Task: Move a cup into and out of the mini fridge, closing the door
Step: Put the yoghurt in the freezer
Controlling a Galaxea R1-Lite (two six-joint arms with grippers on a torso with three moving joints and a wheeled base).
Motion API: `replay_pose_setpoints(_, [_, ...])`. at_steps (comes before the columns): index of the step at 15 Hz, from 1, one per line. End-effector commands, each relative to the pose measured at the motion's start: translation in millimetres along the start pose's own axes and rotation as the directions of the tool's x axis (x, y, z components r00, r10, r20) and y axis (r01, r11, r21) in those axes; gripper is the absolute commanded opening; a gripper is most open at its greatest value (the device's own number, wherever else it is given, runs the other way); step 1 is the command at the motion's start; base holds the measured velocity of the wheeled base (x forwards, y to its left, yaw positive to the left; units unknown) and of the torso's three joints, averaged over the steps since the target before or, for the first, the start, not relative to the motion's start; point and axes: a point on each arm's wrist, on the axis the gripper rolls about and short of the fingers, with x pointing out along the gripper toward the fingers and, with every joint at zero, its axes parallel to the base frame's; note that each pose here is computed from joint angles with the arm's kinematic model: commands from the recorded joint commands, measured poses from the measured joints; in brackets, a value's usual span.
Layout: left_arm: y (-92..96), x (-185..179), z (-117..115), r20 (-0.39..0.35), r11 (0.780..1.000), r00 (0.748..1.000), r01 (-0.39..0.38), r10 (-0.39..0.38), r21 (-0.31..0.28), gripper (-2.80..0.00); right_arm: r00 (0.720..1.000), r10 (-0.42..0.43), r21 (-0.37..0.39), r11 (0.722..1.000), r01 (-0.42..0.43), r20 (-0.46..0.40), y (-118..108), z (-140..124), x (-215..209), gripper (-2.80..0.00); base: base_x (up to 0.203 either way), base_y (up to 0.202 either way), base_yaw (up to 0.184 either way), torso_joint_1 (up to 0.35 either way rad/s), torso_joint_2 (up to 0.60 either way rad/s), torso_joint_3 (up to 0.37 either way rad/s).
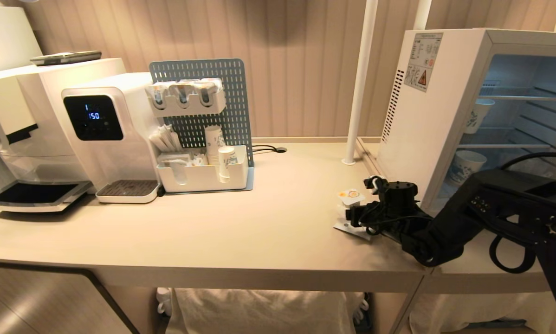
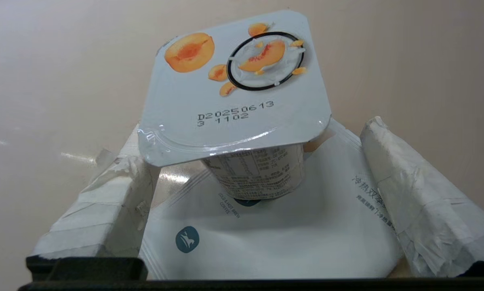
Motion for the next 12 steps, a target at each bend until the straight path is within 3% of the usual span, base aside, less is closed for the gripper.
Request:
replay_pose_setpoints(1, [0.0, 0, 0, -0.003, 1.0, 1.0, -0.001, 0.001, -0.001, -2.8, 1.0, 0.0, 0.0, 1.0, 0.0, 0.011, 1, 7, 5, 0.0, 0.0, 0.0, 0.0, 0.0, 0.0, 0.0])
replay_pose_setpoints(10, [0.0, 0, 0, -0.003, 1.0, 1.0, -0.001, 0.001, -0.001, -2.8, 1.0, -0.008, -0.008, 1.0, 0.008, -0.019, 1, 14, 21, 0.0, 0.0, 0.0, 0.0, 0.0, 0.0, 0.0])
replay_pose_setpoints(11, [0.0, 0, 0, -0.003, 1.0, 1.0, -0.001, 0.001, -0.001, -2.8, 1.0, -0.02, -0.009, 1.0, 0.02, -0.016, 1, 13, 21, -2.8, 0.0, 0.0, 0.0, 0.0, 0.0, 0.0])
replay_pose_setpoints(12, [0.0, 0, 0, -0.003, 1.0, 1.0, -0.001, 0.001, -0.001, -2.8, 1.0, -0.022, -0.009, 1.0, 0.022, -0.014, 1, 13, 22, -2.8, 0.0, 0.0, 0.0, 0.0, 0.0, 0.0])
